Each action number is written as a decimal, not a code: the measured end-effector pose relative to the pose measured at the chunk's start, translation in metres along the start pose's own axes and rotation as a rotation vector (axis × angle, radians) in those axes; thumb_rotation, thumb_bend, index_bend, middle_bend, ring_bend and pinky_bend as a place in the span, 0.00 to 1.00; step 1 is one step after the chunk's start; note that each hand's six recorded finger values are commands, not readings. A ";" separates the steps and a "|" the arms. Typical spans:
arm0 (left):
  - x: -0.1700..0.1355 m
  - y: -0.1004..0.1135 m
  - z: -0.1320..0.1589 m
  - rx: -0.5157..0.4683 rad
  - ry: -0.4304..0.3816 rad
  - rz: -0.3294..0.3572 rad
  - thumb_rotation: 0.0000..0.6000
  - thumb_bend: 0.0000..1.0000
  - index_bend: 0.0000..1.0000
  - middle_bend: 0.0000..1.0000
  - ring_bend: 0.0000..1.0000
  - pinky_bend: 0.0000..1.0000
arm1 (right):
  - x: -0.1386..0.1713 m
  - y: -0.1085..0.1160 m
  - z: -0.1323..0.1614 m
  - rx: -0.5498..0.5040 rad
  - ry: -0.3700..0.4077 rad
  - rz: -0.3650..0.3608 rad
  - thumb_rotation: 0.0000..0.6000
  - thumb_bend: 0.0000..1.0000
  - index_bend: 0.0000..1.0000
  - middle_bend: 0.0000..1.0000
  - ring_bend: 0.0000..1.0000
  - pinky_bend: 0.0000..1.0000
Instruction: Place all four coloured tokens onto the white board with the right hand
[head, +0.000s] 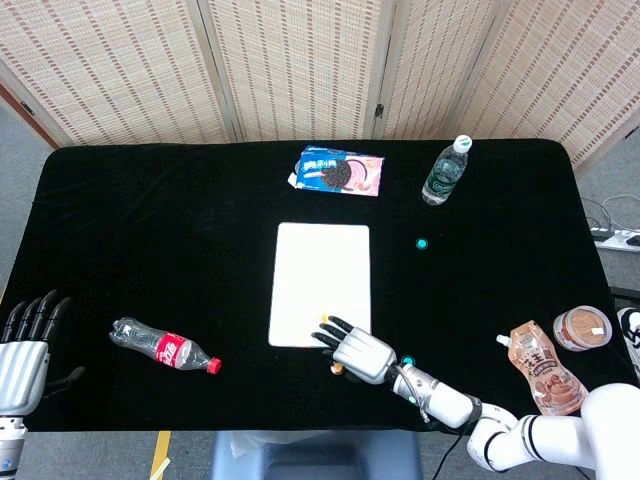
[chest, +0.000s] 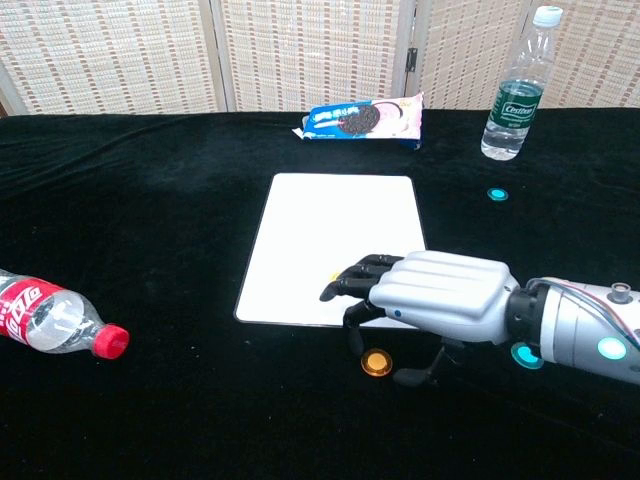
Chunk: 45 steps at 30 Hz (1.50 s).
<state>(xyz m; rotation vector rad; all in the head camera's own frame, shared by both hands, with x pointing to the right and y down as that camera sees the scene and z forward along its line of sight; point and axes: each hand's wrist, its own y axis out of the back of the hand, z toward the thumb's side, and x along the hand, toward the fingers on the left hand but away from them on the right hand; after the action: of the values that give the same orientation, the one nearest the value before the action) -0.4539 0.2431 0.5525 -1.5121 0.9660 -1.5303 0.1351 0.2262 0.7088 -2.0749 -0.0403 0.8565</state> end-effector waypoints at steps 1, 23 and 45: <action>0.000 0.000 0.000 0.000 0.001 0.000 1.00 0.07 0.00 0.00 0.00 0.00 | -0.001 0.000 0.000 0.001 -0.001 0.000 1.00 0.39 0.42 0.12 0.01 0.00; -0.001 -0.001 -0.002 -0.010 -0.005 -0.004 1.00 0.07 0.00 0.00 0.00 0.00 | -0.004 0.006 0.001 0.005 -0.010 -0.028 1.00 0.41 0.56 0.16 0.02 0.00; -0.003 -0.001 -0.003 -0.012 -0.001 -0.004 1.00 0.07 0.00 0.00 0.00 0.00 | -0.041 0.036 -0.068 -0.062 -0.226 -0.067 1.00 0.41 0.56 0.16 0.01 0.00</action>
<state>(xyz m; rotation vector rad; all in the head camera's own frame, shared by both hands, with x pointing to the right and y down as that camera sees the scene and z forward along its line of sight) -0.4570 0.2462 0.5521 -1.5241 0.9733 -1.5293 0.1335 0.1421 0.7314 -2.0128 -0.2598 1.0562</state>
